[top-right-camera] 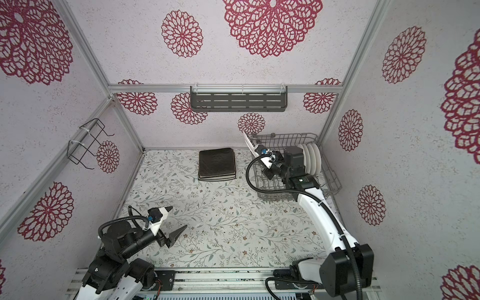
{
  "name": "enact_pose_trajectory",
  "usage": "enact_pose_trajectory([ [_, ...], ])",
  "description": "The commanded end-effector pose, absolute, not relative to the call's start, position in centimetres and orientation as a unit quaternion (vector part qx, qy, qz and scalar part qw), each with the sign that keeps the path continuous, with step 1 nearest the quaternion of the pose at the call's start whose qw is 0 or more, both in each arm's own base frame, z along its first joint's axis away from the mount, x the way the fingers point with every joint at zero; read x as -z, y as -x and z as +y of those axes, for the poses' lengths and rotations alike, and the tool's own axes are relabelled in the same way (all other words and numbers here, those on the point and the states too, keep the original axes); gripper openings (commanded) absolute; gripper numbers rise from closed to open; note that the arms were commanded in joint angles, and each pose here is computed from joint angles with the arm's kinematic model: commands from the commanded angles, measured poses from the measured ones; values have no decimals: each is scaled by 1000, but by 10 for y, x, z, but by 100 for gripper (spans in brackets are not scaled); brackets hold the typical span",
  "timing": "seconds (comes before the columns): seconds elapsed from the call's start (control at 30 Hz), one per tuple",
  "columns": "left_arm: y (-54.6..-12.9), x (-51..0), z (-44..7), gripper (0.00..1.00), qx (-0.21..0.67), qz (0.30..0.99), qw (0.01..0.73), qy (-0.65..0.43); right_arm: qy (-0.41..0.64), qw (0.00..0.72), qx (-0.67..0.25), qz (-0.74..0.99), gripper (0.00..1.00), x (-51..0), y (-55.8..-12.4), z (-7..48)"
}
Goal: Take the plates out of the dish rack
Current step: 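Lift the green-rimmed plate out of the rack toward the table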
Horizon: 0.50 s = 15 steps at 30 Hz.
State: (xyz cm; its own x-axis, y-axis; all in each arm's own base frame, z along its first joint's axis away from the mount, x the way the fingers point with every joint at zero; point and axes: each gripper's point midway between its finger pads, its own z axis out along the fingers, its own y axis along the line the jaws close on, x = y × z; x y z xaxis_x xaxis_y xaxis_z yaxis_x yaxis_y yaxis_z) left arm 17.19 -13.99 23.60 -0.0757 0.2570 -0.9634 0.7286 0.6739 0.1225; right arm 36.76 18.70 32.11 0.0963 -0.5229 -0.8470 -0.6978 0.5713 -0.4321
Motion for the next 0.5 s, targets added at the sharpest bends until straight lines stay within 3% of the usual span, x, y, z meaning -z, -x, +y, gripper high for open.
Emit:
enact_pose_trajectory([
  [0.0, -171, -236, -145, 97, 208, 696, 584, -363, 485, 629, -15, 607, 0, -351, -346, 200],
  [0.47, -168, -238, -145, 97, 211, 689, 591, -364, 575, 619, 38, 534, 0, -292, -288, 273],
])
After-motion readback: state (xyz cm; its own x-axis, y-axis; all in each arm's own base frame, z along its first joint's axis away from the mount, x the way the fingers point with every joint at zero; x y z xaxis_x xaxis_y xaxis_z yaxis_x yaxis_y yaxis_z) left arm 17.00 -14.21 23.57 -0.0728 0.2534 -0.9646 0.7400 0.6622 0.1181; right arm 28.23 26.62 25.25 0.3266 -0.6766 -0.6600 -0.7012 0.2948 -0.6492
